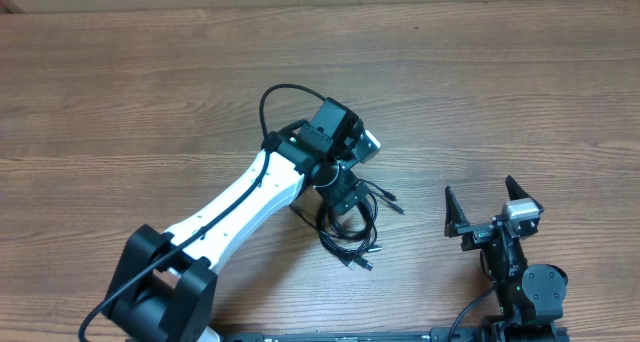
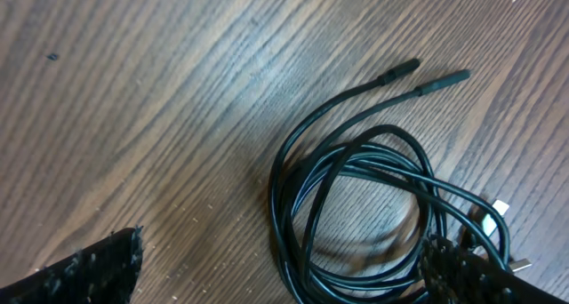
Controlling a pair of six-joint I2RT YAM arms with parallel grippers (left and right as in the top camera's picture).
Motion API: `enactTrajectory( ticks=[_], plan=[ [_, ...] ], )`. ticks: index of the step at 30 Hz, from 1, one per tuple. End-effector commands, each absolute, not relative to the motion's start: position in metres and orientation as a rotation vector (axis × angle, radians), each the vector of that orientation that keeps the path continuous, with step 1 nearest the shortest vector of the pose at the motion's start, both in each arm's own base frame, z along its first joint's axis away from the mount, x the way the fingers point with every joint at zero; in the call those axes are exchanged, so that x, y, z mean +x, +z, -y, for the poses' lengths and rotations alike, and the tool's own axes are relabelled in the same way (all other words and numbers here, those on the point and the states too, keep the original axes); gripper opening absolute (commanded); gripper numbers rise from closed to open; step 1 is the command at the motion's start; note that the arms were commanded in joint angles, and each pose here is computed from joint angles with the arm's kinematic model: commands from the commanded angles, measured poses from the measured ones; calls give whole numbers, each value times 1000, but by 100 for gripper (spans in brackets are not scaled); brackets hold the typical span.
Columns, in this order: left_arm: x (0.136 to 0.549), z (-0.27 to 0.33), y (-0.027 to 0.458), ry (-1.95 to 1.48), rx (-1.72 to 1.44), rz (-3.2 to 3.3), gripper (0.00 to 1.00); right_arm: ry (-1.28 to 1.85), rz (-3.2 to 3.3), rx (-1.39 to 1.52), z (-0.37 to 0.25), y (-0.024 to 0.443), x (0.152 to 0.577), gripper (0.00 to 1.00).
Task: Untangle cables
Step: 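Move the left gripper forward over the black cable bundle, then close the left gripper on the black cable bundle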
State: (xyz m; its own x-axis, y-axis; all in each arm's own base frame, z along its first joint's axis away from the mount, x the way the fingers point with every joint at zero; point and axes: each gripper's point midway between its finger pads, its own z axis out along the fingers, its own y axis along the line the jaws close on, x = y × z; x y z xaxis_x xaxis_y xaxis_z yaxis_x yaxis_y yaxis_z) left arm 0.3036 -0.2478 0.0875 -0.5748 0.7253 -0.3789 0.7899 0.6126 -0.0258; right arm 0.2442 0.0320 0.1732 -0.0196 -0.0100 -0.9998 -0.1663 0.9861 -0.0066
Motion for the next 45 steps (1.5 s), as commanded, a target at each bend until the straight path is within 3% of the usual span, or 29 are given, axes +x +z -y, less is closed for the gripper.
enactTrajectory(
  ticks=[1, 23, 25, 30, 38, 42, 45],
  plan=[
    [306, 252, 84, -285, 1204, -2536, 100, 126, -1584, -135, -32, 171, 244, 100],
    [308, 254, 33, -240, 1402, -2534, 98, 126, -1584, -135, -32, 171, 244, 100],
    [309, 256, 34, -241, 1400, -2526, 93, 126, -1584, -135, -32, 171, 244, 100],
    [310, 258, 34, -250, 1397, -2516, 57, 126, -1584, -135, -32, 171, 244, 100],
    [309, 262, 34, -285, 1404, -2507, 51, 126, -1584, -135, -32, 171, 244, 100],
    [308, 261, 31, -284, 1408, -2516, 37, 127, -1584, -135, -32, 171, 244, 100],
    [307, 261, 25, -283, 1415, -2532, 33, 126, -1584, -135, -32, 171, 244, 100]
  ],
)
